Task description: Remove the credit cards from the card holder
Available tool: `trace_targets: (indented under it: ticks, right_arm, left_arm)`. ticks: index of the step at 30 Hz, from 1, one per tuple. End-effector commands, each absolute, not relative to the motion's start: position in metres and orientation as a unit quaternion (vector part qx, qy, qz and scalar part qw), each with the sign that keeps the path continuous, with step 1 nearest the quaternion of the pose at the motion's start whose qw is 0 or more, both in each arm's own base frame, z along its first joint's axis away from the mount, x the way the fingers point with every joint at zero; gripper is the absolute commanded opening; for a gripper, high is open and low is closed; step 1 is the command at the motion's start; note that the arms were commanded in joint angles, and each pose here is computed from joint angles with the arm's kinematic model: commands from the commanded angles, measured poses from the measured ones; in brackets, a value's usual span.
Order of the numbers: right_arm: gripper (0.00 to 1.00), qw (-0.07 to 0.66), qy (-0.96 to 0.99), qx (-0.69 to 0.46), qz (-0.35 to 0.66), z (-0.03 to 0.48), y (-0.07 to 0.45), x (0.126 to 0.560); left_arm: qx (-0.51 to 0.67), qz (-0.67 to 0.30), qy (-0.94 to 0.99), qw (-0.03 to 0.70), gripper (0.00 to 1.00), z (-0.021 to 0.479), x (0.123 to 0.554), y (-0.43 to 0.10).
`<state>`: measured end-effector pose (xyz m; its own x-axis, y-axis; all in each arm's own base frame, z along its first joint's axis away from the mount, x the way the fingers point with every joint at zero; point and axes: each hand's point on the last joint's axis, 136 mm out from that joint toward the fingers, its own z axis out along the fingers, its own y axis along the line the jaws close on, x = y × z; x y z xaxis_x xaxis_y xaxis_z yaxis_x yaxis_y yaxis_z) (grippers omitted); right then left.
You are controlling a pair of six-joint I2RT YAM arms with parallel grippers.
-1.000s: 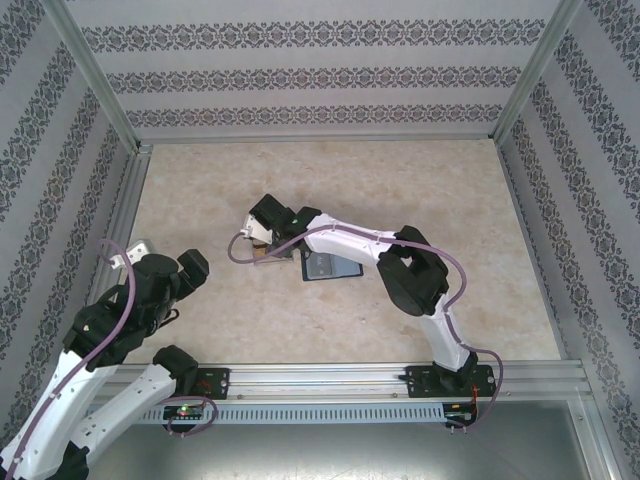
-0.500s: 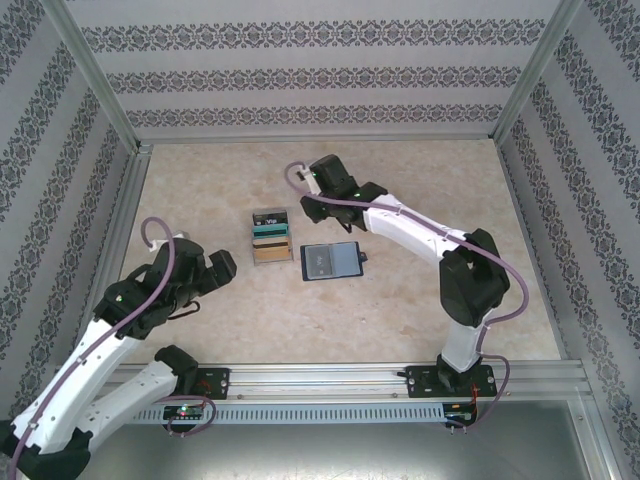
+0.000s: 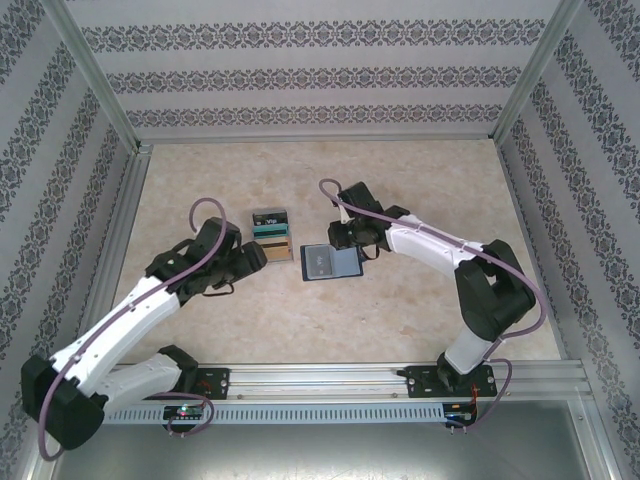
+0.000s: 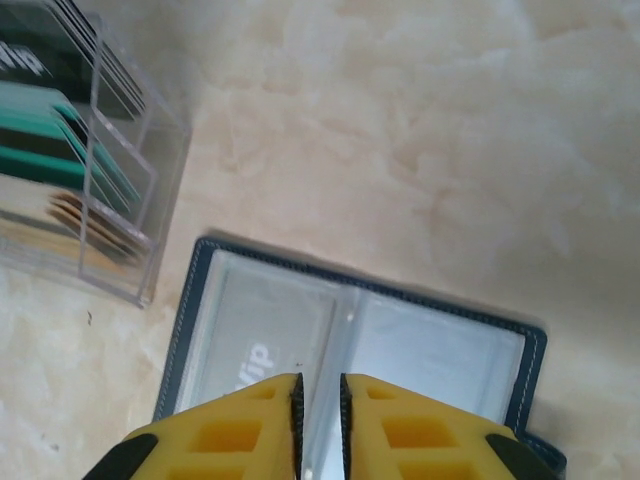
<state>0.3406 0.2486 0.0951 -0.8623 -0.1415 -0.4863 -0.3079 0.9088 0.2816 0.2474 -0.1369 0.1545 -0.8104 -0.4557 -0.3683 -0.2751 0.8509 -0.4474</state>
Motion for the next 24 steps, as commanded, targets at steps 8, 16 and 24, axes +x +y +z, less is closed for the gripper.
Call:
trace_targets:
  ticks: [8,16,24]
  right_arm:
    - [0.19,0.199,0.961,-0.062,0.179,0.062,0.214,0.315]
    - [0.19,0.172,0.968,-0.049,0.174,0.039,0.2,0.311]
    - [0.19,0.145,0.975,-0.039,0.165,0.015,0.197,0.302]
  left_arm:
    - [-0.152,-0.228,0.939,0.208,0.69,0.125,0.282,-0.207]
    - [-0.126,-0.226,0.95,0.178,0.65,0.1,0.301,-0.238]
    - [-0.108,-0.235,0.953,0.155,0.58,0.082,0.315,-0.263]
